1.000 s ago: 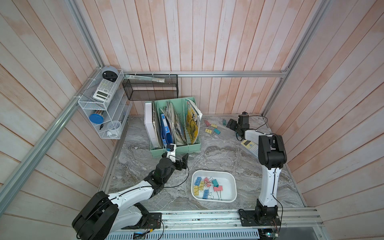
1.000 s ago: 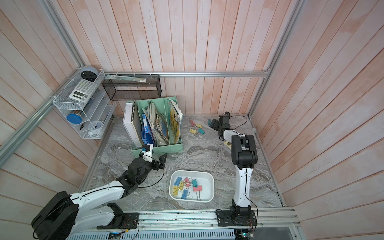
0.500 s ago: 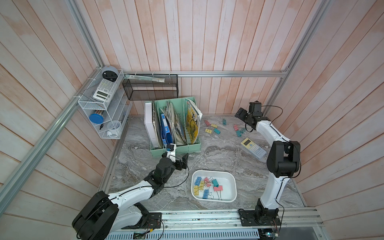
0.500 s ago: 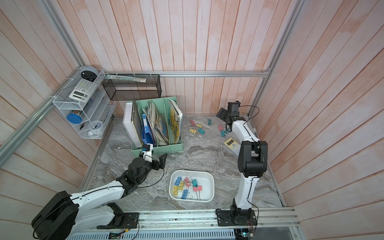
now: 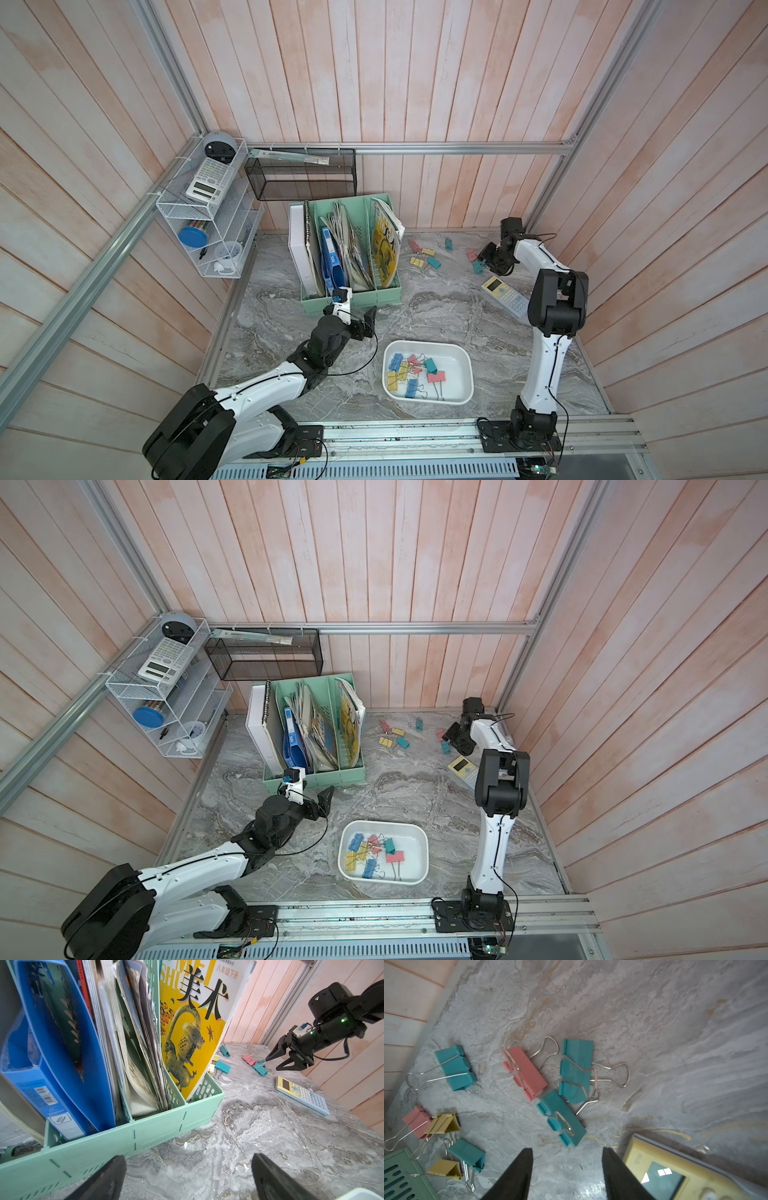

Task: Put the binder clips in the storage box
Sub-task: Pick up the binder clip at the center of the board.

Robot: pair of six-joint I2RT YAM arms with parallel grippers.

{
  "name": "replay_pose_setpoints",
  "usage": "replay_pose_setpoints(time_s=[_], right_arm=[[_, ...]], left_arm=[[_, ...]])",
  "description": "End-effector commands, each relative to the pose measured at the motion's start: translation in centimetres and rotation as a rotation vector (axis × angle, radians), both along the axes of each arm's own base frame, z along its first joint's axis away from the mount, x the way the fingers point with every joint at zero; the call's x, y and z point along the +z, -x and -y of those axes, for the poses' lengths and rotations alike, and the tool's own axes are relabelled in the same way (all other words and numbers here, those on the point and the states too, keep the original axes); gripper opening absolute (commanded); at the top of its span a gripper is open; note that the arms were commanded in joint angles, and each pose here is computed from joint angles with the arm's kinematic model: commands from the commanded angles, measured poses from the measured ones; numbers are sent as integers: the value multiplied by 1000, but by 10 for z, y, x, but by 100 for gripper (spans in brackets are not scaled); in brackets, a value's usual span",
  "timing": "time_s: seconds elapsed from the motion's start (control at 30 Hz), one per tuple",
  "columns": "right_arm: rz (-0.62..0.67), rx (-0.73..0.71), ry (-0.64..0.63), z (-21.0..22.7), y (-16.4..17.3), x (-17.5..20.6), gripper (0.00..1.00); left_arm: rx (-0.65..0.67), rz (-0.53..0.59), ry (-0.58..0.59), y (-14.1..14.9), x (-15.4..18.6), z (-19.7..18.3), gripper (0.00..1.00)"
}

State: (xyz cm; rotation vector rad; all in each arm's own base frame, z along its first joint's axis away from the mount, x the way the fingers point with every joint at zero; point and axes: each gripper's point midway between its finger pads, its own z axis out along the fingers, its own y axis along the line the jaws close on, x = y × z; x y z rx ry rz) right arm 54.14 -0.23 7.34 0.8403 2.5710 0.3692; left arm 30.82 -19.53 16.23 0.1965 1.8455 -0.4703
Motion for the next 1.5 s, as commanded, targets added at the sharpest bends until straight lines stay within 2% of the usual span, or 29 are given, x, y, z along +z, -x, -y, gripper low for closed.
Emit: replay_pose_setpoints(time_s=[0.0, 0.2, 0.37, 0.47, 0.53, 0.57, 0.67, 0.73, 0.83, 1.0, 1.13, 1.33, 1.47], right_arm=[[-10, 40, 3, -2, -5, 1, 57], [12, 97, 27, -2, -21, 8, 56], [-45, 144, -35, -23, -13, 12, 59], [-21, 93, 121, -25, -4, 25, 69], [39, 13, 152, -26, -1, 35, 71], [93, 18, 129, -37, -4, 41, 71], [242, 93, 82, -76, -13, 59, 73], [298, 212, 61, -109, -20, 67, 74], [294, 330, 40, -147, -24, 58, 74], [323, 500, -78, -206, -29, 42, 73], [341, 570, -107, -227, -35, 34, 71], [281, 589, -111, -237, -46, 9, 68], [268, 605, -133, -244, -44, -2, 59]], left_arm=[[-1, 28, 17, -2, 14, 1, 100], [8, 33, 16, -2, 15, -2, 100], [10, 34, 12, -1, 16, -2, 100], [10, 34, 13, -2, 16, -2, 100], [8, 31, 14, -2, 15, -1, 100], [7, 29, 14, -2, 14, -1, 100], [2, 26, 20, -2, 14, 0, 100], [6, 23, 23, -2, 14, 0, 100], [13, 15, 24, -3, 14, 0, 100], [18, 16, 16, -4, 13, -1, 100], [18, 14, 15, -4, 13, -1, 100], [12, 10, 14, -4, 12, 0, 100], [16, 10, 11, -4, 12, -1, 100]])
